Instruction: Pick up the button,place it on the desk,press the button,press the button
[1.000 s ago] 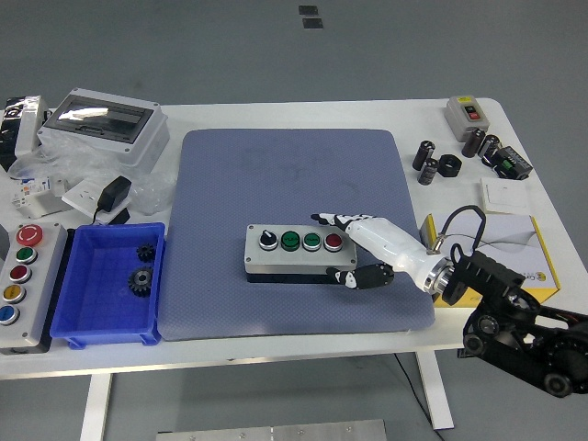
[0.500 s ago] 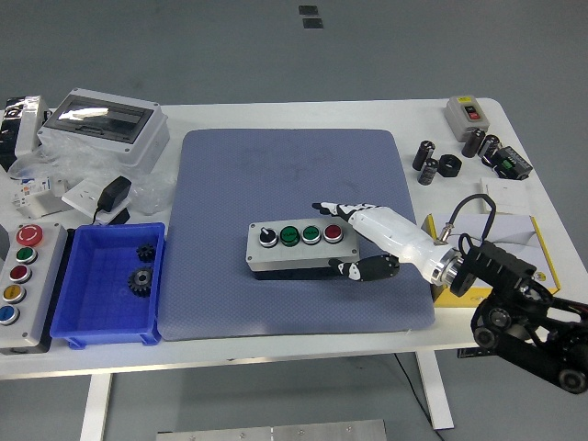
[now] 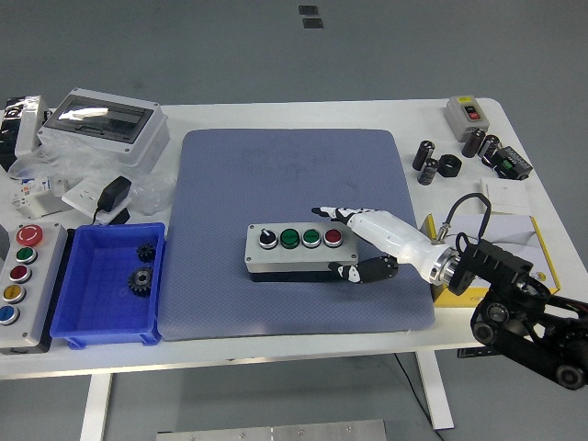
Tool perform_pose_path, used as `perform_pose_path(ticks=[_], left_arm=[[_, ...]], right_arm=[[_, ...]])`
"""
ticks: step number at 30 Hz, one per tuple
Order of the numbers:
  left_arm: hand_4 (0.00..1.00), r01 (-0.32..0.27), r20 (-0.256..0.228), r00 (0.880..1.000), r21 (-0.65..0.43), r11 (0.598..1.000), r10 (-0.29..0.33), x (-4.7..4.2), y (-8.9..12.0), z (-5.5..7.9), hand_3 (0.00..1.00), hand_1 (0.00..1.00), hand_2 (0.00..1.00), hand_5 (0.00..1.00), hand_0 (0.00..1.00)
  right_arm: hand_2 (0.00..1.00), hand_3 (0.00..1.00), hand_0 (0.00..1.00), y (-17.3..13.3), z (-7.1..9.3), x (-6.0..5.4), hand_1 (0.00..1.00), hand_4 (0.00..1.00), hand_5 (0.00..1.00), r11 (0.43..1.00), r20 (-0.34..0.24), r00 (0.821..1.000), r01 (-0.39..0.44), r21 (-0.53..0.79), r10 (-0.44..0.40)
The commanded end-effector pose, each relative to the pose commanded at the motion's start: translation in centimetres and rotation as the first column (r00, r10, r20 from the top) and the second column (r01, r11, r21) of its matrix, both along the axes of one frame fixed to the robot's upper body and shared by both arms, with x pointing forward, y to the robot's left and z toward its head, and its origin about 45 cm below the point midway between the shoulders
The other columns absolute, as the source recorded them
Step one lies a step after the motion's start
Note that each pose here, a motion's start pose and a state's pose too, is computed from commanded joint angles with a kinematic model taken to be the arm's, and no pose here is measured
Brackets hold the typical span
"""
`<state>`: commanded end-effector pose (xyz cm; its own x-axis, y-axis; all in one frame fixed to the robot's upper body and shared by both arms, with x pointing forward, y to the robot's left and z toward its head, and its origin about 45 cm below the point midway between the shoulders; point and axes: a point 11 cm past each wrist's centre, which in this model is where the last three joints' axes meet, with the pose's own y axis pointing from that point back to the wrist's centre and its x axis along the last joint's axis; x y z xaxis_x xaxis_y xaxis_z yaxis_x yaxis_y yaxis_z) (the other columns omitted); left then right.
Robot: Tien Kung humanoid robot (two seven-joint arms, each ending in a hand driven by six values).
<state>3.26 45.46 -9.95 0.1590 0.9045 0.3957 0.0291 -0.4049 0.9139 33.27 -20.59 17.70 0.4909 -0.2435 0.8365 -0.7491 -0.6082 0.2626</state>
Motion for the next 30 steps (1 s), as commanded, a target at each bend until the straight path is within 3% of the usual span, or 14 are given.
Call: perform_pose_path(ticks=[7, 8, 13, 14, 24, 30], left_arm=[[0.588, 0.006, -0.001, 1.0, 0.001, 1.0, -0.006, 0.04, 0.1, 0.0, 0.599, 0.602, 0.54, 0.218, 0.601], [0.585, 0.007, -0.002, 1.0, 0.001, 1.0, -0.007, 0.05, 0.1, 0.1, 0.6, 0.602, 0.54, 0.213, 0.601], [0.585, 0.012, -0.002, 1.0, 0.002, 1.0, -0.012, 0.1, 0.2, 0.1, 0.6, 0.602, 0.54, 0.213, 0.601], [0.584, 0.013, -0.002, 1.0, 0.003, 1.0, -0.013, 0.13, 0.2, 0.1, 0.6, 0.601, 0.538, 0.21, 0.6], [0.585, 0.018, -0.001, 1.0, 0.004, 1.0, -0.018, 0.16, 0.3, 0.1, 0.6, 0.602, 0.536, 0.208, 0.6], [0.586, 0.021, -0.005, 1.0, 0.004, 1.0, -0.021, 0.06, 0.3, 0.1, 0.599, 0.602, 0.532, 0.208, 0.6]], right_arm=[[0.956, 0.998, 0.894, 0.0, -0.4, -0.2, 0.872, 0.58, 0.002, 1.0, -0.024, 1.0, -0.001, 0.002, 0.001], [0.998, 0.998, 0.998, 0.1, -0.5, -0.3, 0.992, 0.662, 0.058, 1.0, -0.027, 1.0, -0.001, 0.002, 0.001], [0.998, 0.998, 0.998, 0.2, -0.6, -0.4, 0.992, 0.662, 0.058, 1.0, -0.035, 0.999, -0.004, 0.002, 0.004], [0.998, 0.998, 0.998, 0.2, -0.7, -0.4, 0.998, 0.689, 0.112, 1.0, -0.038, 0.999, -0.004, 0.001, 0.004], [0.998, 0.998, 0.998, 0.3, -1.1, -0.6, 0.998, 0.684, 0.113, 0.999, -0.068, 0.998, -0.013, -0.035, 0.01], [0.998, 0.998, 0.998, 0.2, -0.1, -0.8, 0.998, 0.69, 0.128, 0.999, -0.055, 0.998, -0.033, -0.043, 0.03]])
